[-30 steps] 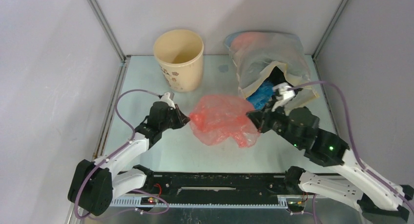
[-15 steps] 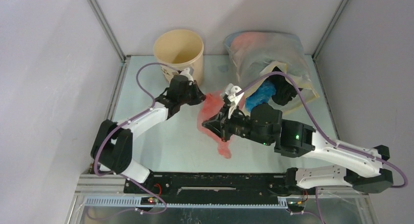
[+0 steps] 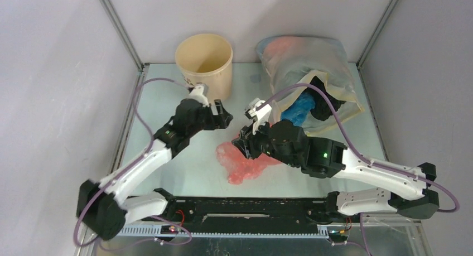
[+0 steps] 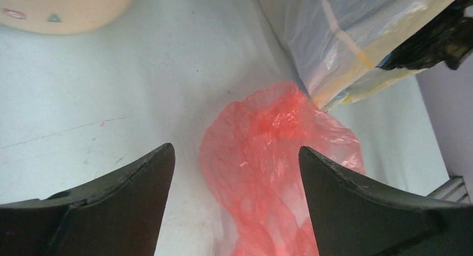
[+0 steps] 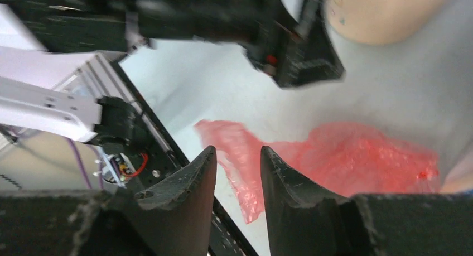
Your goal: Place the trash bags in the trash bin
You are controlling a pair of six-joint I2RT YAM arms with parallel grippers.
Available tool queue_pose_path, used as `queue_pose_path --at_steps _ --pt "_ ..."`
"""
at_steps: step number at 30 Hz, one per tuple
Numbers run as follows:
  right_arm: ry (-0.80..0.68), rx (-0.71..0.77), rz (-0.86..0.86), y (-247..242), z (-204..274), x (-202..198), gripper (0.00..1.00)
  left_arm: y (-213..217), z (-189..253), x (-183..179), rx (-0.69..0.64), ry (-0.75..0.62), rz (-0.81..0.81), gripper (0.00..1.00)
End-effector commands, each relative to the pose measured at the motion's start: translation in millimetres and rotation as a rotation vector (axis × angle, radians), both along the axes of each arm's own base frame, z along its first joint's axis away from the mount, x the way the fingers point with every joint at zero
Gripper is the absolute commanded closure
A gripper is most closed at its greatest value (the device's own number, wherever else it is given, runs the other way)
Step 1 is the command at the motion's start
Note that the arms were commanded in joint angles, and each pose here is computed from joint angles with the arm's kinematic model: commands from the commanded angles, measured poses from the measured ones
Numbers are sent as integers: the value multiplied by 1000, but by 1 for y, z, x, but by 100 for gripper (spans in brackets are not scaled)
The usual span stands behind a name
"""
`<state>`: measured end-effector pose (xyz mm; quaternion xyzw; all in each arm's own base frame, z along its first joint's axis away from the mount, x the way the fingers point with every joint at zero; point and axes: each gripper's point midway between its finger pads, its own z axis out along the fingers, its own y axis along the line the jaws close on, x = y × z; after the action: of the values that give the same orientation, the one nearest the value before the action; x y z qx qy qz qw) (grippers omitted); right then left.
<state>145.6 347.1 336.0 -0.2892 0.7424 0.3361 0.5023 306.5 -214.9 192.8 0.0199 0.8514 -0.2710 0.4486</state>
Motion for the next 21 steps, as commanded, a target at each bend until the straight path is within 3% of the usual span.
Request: queue_pose_path --at_steps 1,8,11,21 --pt "63 -55 -88 -13 -32 11 58 38 5 -24 33 -58 96 11" --pt "83 -208 -143 -30 -80 6 32 65 -4 -86 -51 -98 69 12" --pt "100 -263 -149 -40 -104 0 22 60 0 -107 -168 -101 30 13" --pt "242 -362 -342 -83 -165 -5 19 34 -29 -129 -255 41 -96 16"
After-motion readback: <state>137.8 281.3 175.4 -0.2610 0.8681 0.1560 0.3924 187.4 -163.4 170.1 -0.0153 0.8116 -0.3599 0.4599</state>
